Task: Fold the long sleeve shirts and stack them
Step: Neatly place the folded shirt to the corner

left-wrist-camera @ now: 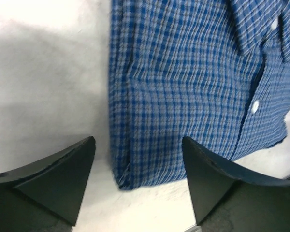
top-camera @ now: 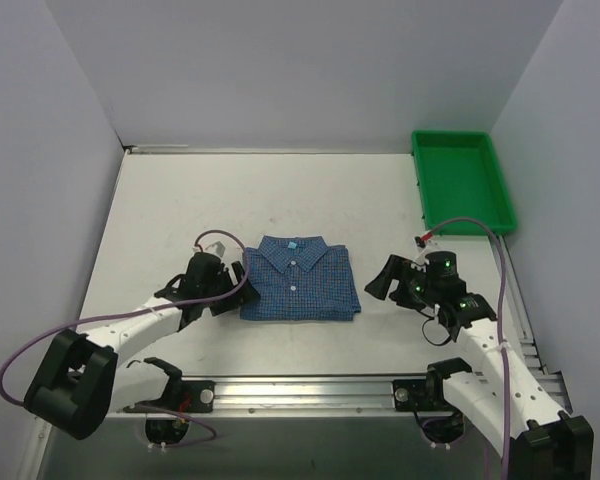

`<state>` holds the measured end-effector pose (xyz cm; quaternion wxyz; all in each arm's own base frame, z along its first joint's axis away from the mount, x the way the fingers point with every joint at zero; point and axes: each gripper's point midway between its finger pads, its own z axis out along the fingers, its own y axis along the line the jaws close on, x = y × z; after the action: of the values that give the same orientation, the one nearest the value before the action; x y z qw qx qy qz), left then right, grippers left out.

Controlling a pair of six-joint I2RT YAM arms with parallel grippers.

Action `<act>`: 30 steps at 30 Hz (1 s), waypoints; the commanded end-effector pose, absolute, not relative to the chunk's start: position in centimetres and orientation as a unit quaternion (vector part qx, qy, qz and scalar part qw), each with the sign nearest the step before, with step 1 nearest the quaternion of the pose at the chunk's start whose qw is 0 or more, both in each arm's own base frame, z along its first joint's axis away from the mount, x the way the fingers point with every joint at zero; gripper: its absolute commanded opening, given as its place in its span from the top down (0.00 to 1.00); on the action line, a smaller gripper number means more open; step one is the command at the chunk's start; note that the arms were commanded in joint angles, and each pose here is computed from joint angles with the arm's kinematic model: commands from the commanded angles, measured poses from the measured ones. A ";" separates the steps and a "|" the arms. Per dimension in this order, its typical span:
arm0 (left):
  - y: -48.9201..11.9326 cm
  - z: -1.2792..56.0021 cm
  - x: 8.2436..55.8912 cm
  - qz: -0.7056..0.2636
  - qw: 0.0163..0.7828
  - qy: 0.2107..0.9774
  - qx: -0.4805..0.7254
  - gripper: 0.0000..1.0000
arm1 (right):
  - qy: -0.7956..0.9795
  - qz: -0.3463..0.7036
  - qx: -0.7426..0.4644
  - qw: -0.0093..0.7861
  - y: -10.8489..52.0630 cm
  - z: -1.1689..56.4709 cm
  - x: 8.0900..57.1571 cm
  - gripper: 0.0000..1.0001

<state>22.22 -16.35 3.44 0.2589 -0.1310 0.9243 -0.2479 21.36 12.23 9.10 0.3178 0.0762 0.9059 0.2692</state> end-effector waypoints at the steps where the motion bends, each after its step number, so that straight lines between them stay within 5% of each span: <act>1: -18.0 3.3 24.0 -0.270 0.261 0.919 -0.117 0.20 | 0.903 0.278 0.066 0.322 12.5 10.2 21.0 0.26; 8: -24.1 1.8 22.8 -0.304 0.220 0.926 -0.042 0.72 | 0.904 0.263 0.053 0.333 12.2 11.9 21.2 0.26; 10: -27.1 1.7 21.8 -0.325 0.206 0.923 -0.015 0.81 | 0.903 0.256 0.045 0.341 12.3 12.6 21.6 0.26; 15: -32.5 1.1 19.3 -0.345 0.182 0.920 0.033 0.82 | 0.909 0.234 0.000 0.345 14.2 13.7 22.2 0.27; 18: -33.8 1.6 18.5 -0.356 0.176 0.917 0.031 0.71 | 0.919 0.207 -0.020 0.336 14.9 13.2 22.9 0.28; 22: -31.5 2.9 18.6 -0.352 0.199 0.914 -0.008 0.35 | 0.930 0.187 -0.064 0.310 17.2 12.6 23.8 0.30; 23: -30.5 4.3 19.3 -0.355 0.218 0.909 -0.022 0.16 | 0.932 0.169 -0.070 0.314 17.2 12.5 24.1 0.30; 24: -29.2 4.0 19.1 -0.335 0.207 0.918 -0.035 0.09 | 0.932 0.163 -0.079 0.313 17.8 12.5 24.3 0.30; 30: -21.1 7.1 21.1 -0.292 0.231 0.923 -0.097 0.03 | 0.940 0.122 -0.115 0.297 22.5 11.7 25.4 0.30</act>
<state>20.94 -26.36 7.44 0.2360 -0.0635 0.9035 -0.3521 24.04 21.53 11.21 0.2789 -0.1135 0.9399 0.1612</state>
